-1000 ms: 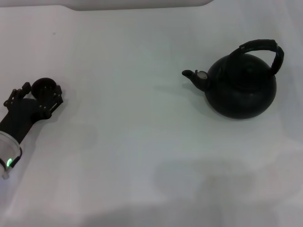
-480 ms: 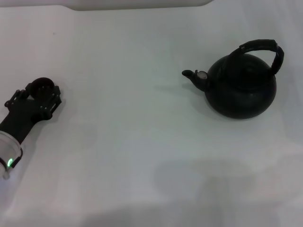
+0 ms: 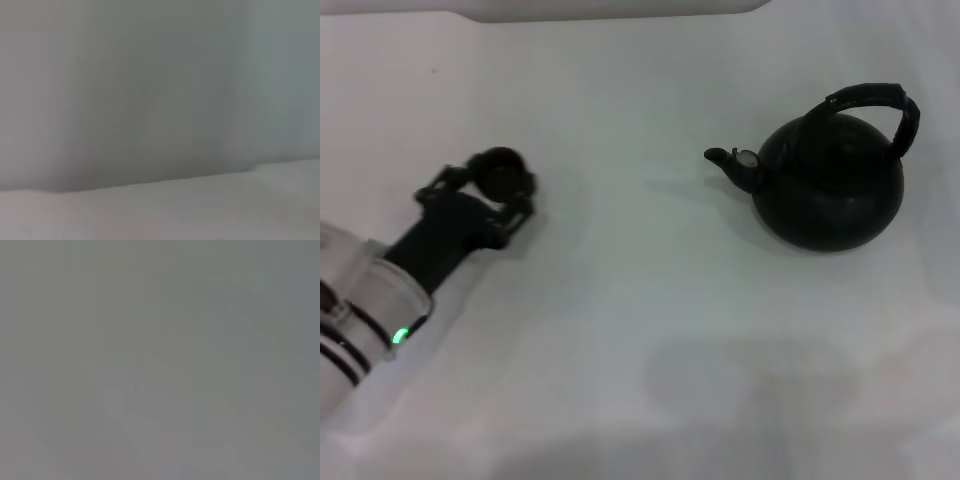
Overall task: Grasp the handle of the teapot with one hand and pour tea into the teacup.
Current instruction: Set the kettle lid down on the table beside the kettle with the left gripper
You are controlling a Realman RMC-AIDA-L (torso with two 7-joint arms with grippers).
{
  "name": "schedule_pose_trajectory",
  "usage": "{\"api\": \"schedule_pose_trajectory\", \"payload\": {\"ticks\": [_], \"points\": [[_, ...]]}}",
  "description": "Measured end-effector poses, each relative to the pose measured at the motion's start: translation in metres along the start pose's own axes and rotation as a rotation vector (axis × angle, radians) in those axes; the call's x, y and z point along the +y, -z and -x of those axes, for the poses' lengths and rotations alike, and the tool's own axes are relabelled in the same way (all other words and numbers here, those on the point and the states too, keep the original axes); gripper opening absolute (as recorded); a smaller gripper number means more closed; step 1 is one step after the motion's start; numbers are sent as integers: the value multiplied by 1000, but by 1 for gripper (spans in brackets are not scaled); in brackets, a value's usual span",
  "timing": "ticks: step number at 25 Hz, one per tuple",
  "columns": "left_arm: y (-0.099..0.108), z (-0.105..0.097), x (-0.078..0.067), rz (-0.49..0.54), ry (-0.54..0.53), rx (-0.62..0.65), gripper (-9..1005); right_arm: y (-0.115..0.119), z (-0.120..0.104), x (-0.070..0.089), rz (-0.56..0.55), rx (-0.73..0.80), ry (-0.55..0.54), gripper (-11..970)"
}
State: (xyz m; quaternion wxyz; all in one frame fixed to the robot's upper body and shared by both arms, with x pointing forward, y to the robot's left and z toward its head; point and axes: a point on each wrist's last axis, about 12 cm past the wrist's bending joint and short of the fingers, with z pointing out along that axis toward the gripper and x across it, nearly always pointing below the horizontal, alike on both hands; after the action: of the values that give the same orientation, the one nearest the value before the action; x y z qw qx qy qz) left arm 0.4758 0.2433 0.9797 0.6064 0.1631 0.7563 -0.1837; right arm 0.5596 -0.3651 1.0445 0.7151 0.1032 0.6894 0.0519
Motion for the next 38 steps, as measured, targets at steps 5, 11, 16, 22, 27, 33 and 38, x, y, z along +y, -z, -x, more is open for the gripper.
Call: {"api": "schedule_pose_trajectory", "payload": {"ticks": [5,11,16,22,27,33,38], "points": [[-12,3,-23,-173,-88,20,702,-2,1,2,5,-1,1,754],[-14,2,-36,-262,-133,39,701,-2,1,2,9,-3,2,753],[-12,-6,-38,-270,-142,85,701,-3,2,3,13,-3,5,753],[-11,-10,-37,-256,-147,123,701,-3,2,3,14,-4,7,753],[-12,-10,-37,-257,-150,124,702,-2,2,2,12,-9,3,754],[-12,-9,-36,-258,-151,123,705,-1,2,1,12,-11,-5,754],[-12,-9,-35,-256,-152,123,708,-1,3,1,12,-14,-4,753]]}}
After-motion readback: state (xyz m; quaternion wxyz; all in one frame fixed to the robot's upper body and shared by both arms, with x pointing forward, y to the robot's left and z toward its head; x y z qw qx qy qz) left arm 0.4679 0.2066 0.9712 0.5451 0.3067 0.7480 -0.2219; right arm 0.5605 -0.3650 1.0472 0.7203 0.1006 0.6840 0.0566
